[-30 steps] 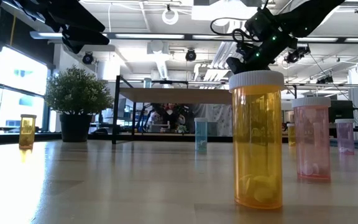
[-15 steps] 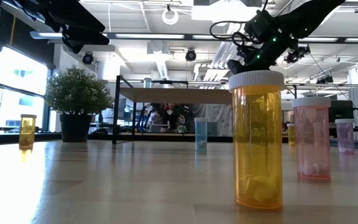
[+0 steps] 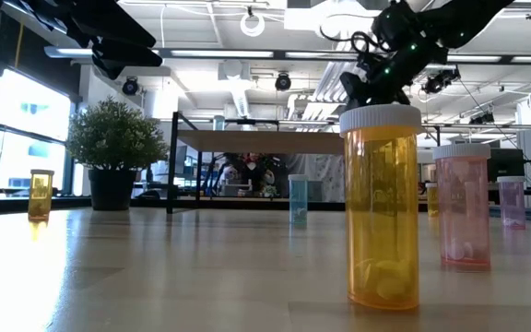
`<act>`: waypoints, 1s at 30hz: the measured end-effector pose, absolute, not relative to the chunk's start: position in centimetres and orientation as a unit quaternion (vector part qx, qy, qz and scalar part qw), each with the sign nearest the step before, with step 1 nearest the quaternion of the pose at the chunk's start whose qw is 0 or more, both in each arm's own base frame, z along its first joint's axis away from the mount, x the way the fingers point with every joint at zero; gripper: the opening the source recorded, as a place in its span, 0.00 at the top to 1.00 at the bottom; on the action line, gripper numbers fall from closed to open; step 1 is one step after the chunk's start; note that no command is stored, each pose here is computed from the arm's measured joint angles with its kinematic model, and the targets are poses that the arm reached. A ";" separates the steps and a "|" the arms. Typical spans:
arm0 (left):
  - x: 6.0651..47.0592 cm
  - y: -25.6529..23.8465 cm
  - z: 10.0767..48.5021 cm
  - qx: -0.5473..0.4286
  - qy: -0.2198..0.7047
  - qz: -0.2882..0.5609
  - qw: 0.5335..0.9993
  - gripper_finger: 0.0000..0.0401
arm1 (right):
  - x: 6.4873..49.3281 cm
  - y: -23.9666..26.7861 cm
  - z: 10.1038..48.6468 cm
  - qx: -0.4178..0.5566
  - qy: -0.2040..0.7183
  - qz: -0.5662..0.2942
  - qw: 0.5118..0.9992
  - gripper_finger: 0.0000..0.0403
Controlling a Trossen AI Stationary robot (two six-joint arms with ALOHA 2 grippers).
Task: Pick and place medicine bottles onto shelf by color
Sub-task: Put the bottom left pink pill bottle on the shelf
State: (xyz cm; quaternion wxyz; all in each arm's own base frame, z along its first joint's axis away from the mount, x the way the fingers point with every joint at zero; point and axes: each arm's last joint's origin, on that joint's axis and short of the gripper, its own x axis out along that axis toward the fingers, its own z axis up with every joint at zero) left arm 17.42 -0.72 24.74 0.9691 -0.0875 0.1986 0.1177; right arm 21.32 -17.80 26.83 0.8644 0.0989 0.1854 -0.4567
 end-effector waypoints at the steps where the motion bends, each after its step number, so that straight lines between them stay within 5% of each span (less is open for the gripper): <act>1: 17.4 -0.7 24.7 -0.087 0.199 0.118 0.969 0.55 | 21.3 -17.8 27.1 0.096 0.176 -0.457 0.867 0.54; 16: 16.9 -1.2 24.1 -0.128 0.231 0.121 0.957 0.55 | 20.3 -13.3 33.3 0.073 0.092 -0.377 0.919 0.54; 30: 15.4 -6.2 23.3 -0.120 0.291 -0.003 0.949 0.55 | 21.1 -5.2 33.9 0.117 0.114 -0.224 0.961 0.54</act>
